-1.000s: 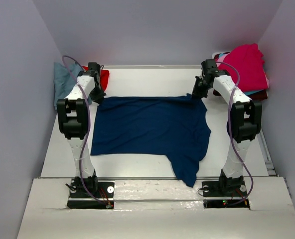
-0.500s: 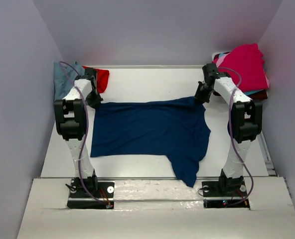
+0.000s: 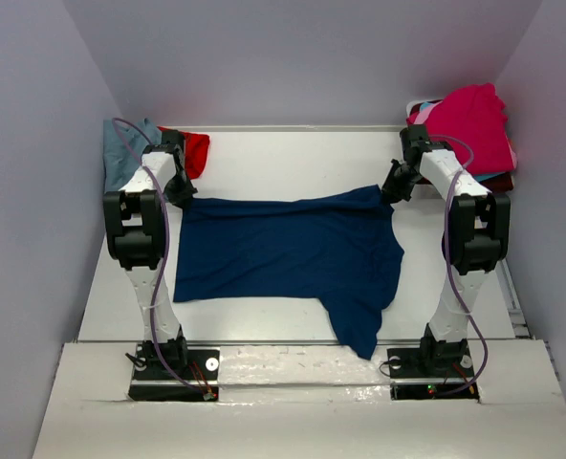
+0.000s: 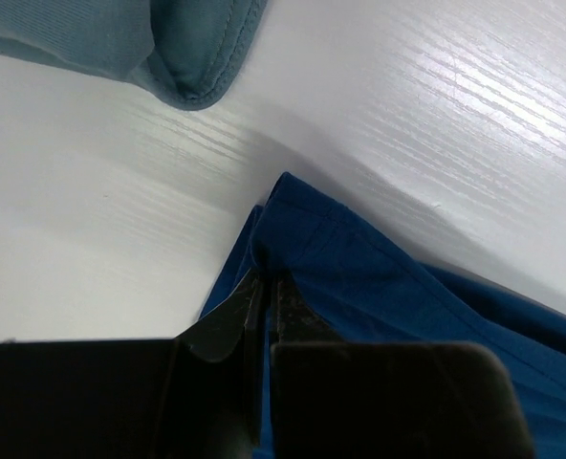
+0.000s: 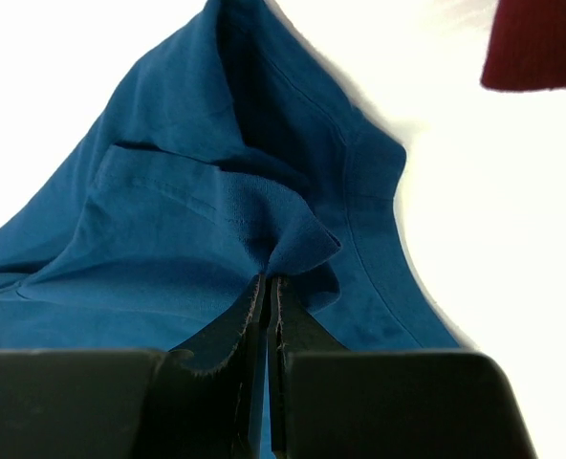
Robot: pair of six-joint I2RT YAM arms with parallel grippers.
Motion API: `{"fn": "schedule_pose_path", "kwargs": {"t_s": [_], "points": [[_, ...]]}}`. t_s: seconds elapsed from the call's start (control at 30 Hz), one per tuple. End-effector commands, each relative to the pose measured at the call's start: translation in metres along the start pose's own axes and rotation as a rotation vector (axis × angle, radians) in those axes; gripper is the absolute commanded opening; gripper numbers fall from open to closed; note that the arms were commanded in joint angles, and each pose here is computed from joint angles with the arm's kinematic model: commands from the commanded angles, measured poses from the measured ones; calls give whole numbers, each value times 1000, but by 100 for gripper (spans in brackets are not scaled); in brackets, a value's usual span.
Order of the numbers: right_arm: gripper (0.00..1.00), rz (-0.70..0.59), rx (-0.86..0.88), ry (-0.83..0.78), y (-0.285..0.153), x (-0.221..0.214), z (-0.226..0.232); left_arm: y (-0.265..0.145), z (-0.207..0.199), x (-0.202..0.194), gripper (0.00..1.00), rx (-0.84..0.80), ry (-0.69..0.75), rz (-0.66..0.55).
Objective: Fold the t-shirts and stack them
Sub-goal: Fold the tshirt
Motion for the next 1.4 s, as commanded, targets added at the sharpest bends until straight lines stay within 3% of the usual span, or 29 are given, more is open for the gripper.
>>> {"fn": "schedule_pose_path", "kwargs": {"t_s": [0.0, 0.27, 0.33, 0.4, 0.47, 0.63, 1.2, 1.27, 1.33, 1.37], "points": [[7, -43, 23, 4, -23, 6, 1, -22, 6, 10, 6, 3, -13, -66], [7, -24, 22, -10, -22, 3, 0, -24, 5, 10, 6, -5, -9, -68], [7, -17, 21, -15, -21, 3, -1, -25, 4, 10, 11, -15, -7, -66], [7, -3, 20, -22, -21, 1, -1, -28, 4, 11, 25, -21, -8, -72], [7, 3, 20, -23, -21, -1, -2, -31, 4, 11, 27, -28, -14, -81], [7, 27, 23, -42, -24, -7, -4, -44, 4, 7, 43, -52, -23, -98], [7, 155, 22, -115, -20, -34, -19, -47, -1, 8, 46, -99, -26, -113], [12, 161, 23, -122, -21, -36, -20, -44, -3, 11, 47, -100, -24, -111], [25, 171, 24, -135, -21, -39, -22, -42, -5, 17, 47, -102, -23, -112], [37, 173, 25, -138, -22, -40, -22, -43, -6, 22, 47, -105, -24, -121]]}}
Point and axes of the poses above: each gripper's point midway between its finger pads, its own y axis out along the fingers, its own z axis along the line the jaws close on, x = y × z, the point moved 5 cm from there along -y, back along the fingers, and after that the axes turned 5 degrees about y, right-handed, at the moved point
